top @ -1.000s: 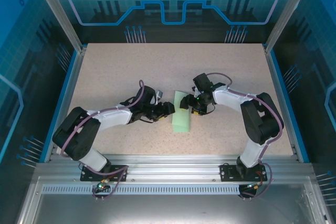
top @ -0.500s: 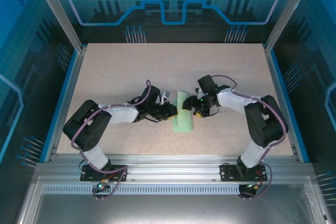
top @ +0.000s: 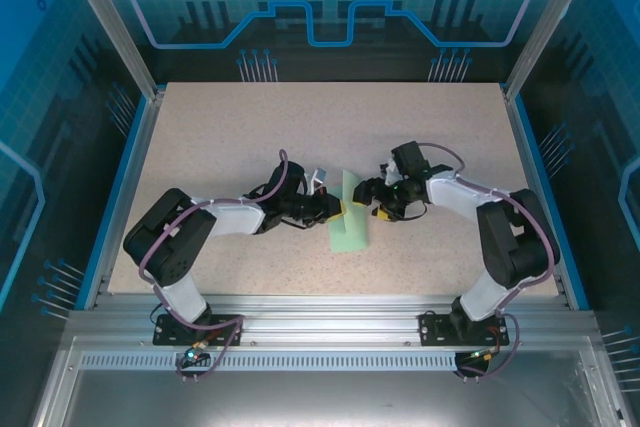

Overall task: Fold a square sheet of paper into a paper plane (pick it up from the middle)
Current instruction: First fold in half a square sheet of paper at the center of the table.

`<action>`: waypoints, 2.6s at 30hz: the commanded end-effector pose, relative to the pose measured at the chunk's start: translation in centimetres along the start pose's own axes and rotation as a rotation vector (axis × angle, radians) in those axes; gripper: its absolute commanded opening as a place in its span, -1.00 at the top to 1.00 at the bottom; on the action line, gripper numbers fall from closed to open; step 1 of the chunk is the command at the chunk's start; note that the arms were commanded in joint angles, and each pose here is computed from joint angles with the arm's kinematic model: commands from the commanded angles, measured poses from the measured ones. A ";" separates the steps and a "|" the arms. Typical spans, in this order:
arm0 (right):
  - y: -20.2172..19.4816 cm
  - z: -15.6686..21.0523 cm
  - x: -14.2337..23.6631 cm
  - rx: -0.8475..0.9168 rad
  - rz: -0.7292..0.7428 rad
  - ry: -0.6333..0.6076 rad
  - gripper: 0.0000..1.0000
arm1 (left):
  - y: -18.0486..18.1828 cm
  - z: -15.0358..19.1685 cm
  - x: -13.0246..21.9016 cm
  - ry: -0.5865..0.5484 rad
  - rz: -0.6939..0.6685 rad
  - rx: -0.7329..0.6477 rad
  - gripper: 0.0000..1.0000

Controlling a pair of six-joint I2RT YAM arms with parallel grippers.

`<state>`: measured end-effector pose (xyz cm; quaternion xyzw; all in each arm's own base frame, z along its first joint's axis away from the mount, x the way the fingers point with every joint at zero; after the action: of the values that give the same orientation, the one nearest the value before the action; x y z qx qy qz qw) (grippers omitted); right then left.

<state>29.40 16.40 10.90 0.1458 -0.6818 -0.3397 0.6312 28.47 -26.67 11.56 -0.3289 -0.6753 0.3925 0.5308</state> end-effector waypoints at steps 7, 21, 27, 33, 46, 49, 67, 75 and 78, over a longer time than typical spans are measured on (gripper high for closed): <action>0.1 -0.3 1.7 -0.009 -0.068 -0.026 -0.44 | -2.6 0.0 0.4 0.001 0.129 -0.040 0.78; -1.5 0.3 2.3 -0.025 0.044 -0.084 -0.45 | -3.2 1.0 0.4 0.083 -0.080 -0.140 0.73; -0.4 0.7 2.1 0.034 -0.008 -0.050 -0.45 | -0.1 0.9 -0.1 0.067 -0.239 -0.070 0.74; -0.2 1.1 0.7 0.069 -0.005 -0.001 -0.43 | 0.8 1.0 0.1 0.066 -0.301 -0.064 0.71; 0.5 0.8 -2.9 0.133 0.145 0.063 -0.39 | 1.1 0.8 -0.1 0.078 -0.341 -0.084 0.61; 0.2 0.8 -3.2 0.128 0.154 0.068 -0.35 | 1.2 0.7 0.1 0.075 -0.360 -0.088 0.55; 1.6 1.1 -4.7 0.147 0.241 0.045 -0.28 | 1.5 0.7 7.1 -0.207 -0.532 -0.048 -0.19; 1.8 1.3 -4.8 0.167 0.315 0.021 -0.25 | 1.5 0.9 7.0 -0.193 -0.520 -0.038 -0.17; 1.9 1.4 -5.1 0.203 0.332 0.047 -0.27 | 1.6 0.9 7.0 -0.194 -0.521 -0.039 -0.17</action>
<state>29.68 21.04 8.69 0.1061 -0.7166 -0.1900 0.6627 26.47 -20.60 13.79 -0.1329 -0.7949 0.2581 0.5327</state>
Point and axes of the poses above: each hand's point on the last joint's axis, 136 mm out from that joint toward the fingers, its own x axis back along the fingers, its own y axis along the line the jaws close on, z = x × y, the point moved 6 cm from there along x, back along the fingers, and after that the axes turned 3 degrees about -x, right-handed, at the moved point
